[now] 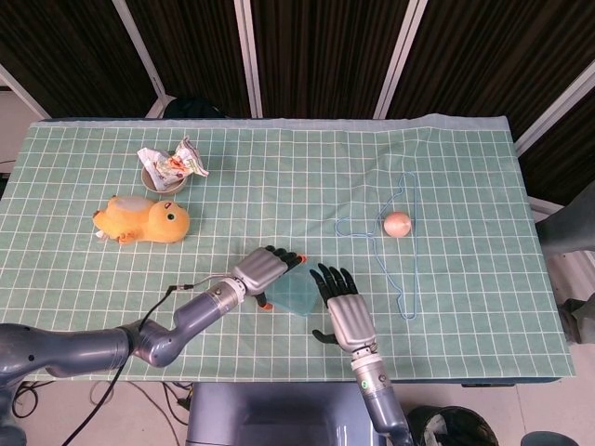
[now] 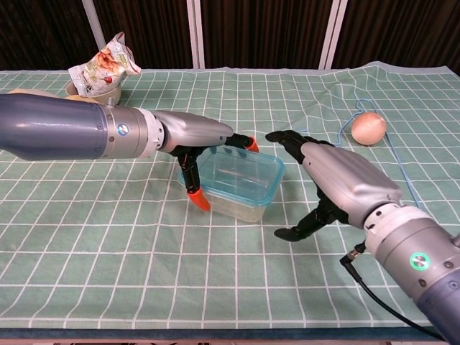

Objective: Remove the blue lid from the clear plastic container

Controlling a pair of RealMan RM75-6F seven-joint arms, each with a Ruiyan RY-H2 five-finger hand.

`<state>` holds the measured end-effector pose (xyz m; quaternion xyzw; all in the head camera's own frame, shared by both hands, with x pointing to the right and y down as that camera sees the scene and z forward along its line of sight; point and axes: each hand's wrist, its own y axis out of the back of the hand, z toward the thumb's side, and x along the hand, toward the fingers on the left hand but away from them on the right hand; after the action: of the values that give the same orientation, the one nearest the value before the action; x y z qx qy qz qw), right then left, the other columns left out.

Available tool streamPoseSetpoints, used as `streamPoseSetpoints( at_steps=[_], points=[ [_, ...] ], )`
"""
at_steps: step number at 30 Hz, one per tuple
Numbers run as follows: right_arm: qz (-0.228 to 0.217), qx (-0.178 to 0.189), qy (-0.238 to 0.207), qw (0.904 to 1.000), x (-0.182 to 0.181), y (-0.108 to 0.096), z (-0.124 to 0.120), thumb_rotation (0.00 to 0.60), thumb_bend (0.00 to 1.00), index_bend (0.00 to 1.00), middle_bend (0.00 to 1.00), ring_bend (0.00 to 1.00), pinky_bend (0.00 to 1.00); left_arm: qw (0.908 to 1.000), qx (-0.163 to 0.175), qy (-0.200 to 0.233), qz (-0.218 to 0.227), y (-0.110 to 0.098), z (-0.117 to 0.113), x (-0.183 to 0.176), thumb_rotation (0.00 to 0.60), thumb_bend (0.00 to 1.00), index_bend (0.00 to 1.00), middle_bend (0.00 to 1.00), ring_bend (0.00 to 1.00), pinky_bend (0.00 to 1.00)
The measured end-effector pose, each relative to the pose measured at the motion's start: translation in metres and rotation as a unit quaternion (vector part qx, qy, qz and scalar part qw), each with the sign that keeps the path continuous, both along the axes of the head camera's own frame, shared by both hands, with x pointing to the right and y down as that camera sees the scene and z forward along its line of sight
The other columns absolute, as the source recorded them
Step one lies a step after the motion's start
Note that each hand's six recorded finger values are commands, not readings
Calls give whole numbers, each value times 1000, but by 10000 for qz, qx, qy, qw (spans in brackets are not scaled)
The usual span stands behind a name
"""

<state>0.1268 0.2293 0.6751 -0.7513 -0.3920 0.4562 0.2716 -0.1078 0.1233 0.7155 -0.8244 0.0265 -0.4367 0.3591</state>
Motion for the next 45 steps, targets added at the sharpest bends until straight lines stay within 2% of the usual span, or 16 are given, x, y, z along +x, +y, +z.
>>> streamPoseSetpoints(
  at_steps=[14,45],
  points=[
    [321,88,-312,9990,-14,-8,1,600,187,0,0,0,0,10000,-76,-9,-45,6,3,4,600,190,118,143,144,345],
    [808,28,-518,9954,-6,-13,5,600,188,0,0,0,0,9999,-93,-42,1,9,4,8,600,190,118,143,144,350]
  ],
)
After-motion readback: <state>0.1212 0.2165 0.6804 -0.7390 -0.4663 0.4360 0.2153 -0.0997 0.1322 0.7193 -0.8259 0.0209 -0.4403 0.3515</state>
